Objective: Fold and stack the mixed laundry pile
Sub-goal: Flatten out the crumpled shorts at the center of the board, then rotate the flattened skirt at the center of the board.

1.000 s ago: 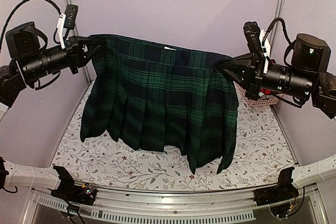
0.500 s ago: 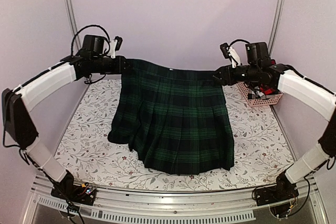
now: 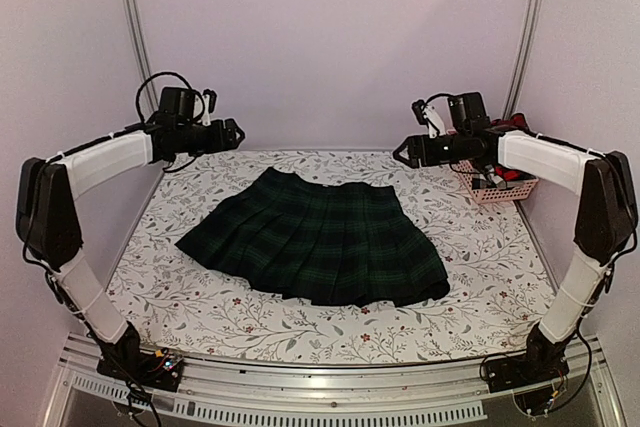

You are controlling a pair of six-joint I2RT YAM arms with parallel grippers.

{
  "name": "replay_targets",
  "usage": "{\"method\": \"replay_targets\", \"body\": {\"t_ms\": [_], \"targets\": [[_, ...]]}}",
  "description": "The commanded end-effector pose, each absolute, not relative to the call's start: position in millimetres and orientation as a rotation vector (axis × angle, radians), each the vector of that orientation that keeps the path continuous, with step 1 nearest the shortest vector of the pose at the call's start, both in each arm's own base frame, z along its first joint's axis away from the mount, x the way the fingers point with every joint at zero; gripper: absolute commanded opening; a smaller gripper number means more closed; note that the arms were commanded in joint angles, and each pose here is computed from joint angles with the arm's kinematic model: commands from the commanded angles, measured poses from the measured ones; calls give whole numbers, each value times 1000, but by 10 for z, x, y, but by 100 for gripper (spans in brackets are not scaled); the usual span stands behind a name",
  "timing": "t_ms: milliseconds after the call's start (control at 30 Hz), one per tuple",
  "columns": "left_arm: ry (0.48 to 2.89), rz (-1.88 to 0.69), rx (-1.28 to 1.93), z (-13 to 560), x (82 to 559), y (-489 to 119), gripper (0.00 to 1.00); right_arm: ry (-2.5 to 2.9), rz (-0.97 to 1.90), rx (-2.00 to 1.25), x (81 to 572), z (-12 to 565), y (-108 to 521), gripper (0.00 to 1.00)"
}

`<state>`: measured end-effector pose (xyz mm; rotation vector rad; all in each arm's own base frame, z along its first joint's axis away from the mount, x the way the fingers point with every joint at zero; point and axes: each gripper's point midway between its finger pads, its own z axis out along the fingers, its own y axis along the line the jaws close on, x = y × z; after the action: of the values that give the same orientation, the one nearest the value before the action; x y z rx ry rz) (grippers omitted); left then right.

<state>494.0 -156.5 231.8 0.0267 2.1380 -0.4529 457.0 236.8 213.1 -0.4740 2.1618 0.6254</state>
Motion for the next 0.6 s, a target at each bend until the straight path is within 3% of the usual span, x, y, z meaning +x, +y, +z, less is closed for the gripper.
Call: {"method": "replay_targets", "body": {"t_ms": [0,100,200,333,433,567], "targets": [[2195,-531,60,1967,4659,-1747,84,2207,795,-590,4424,1743,2633,71],[2268,-578,115,1664,4453,-1951,85,2258,861,-618,4398,1454,2716,69],[2333,-625,139,1374,4298,-2107,94,2312,918,-624,4358,1150,2767,66],[2407,-620,151,1067,4176,-2168,95,2400,971,-603,4209,736,2763,65],[2468,-562,126,844,4194,-2110,91,2472,1001,-574,4022,477,2728,64],[2542,-488,138,557,4352,-2115,77,2573,1001,-549,3733,182,2684,63]]}}
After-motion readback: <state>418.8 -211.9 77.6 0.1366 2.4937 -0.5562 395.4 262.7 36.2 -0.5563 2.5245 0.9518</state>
